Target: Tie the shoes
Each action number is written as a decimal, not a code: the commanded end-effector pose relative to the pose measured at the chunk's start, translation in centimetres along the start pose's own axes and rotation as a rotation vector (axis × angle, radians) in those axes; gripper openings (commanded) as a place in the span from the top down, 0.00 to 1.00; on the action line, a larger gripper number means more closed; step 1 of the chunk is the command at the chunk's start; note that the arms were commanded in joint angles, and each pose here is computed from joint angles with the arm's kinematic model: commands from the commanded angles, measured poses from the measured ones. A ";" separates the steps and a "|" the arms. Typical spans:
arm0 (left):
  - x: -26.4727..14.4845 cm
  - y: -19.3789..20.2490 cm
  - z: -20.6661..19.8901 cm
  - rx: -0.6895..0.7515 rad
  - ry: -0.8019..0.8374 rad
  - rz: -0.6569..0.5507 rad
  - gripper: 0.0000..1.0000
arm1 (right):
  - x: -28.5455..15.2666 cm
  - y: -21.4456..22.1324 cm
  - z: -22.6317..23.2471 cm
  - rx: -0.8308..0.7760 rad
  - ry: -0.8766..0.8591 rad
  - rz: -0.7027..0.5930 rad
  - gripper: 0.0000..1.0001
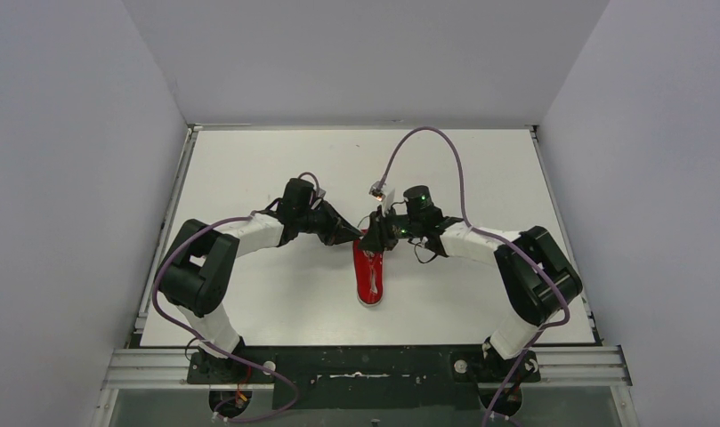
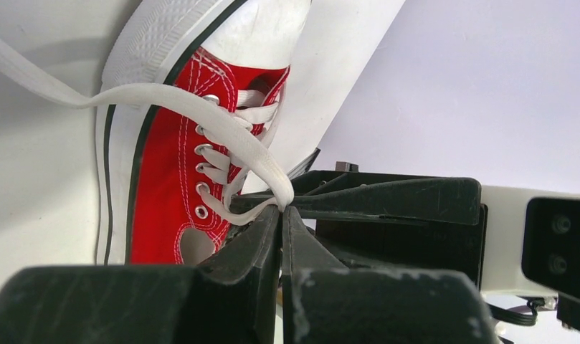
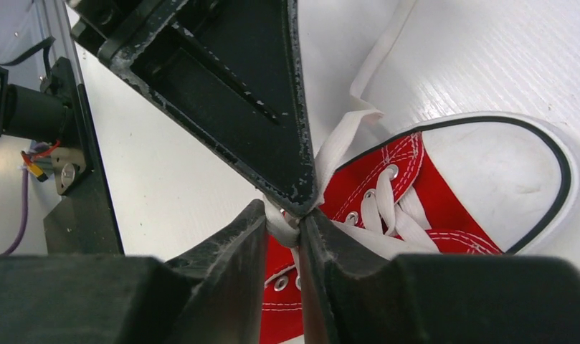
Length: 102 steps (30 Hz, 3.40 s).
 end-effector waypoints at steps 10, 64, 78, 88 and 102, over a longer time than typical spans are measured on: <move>-0.6 -0.7 -1.6 0.177 0.000 0.028 1.00 | -1.0 -2.4 2.0 0.126 -0.189 -0.023 1.00; 1.6 0.4 1.8 0.890 0.028 -0.160 0.52 | -2.8 -3.3 -0.8 0.695 -0.290 0.050 0.90; -1.0 3.1 -0.2 1.233 0.101 -0.251 0.48 | -2.5 -4.5 -1.5 0.759 -0.310 0.009 1.00; 1.1 0.9 -0.6 1.419 0.130 -0.286 0.68 | -2.7 -4.6 -1.2 0.775 -0.309 0.015 1.00; 1.4 0.6 -2.0 1.440 0.187 -0.309 0.65 | -2.6 -4.8 -1.3 0.777 -0.307 0.019 1.00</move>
Point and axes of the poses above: each gripper's point midway between its finger pads, its own x axis out along the fingers, its own z axis along the line the jaws close on, y = z × x, the point moved 6 cm from there along -x, back along the fingers, and after that the axes turned 14 degrees about x, right-handed, at the moved point
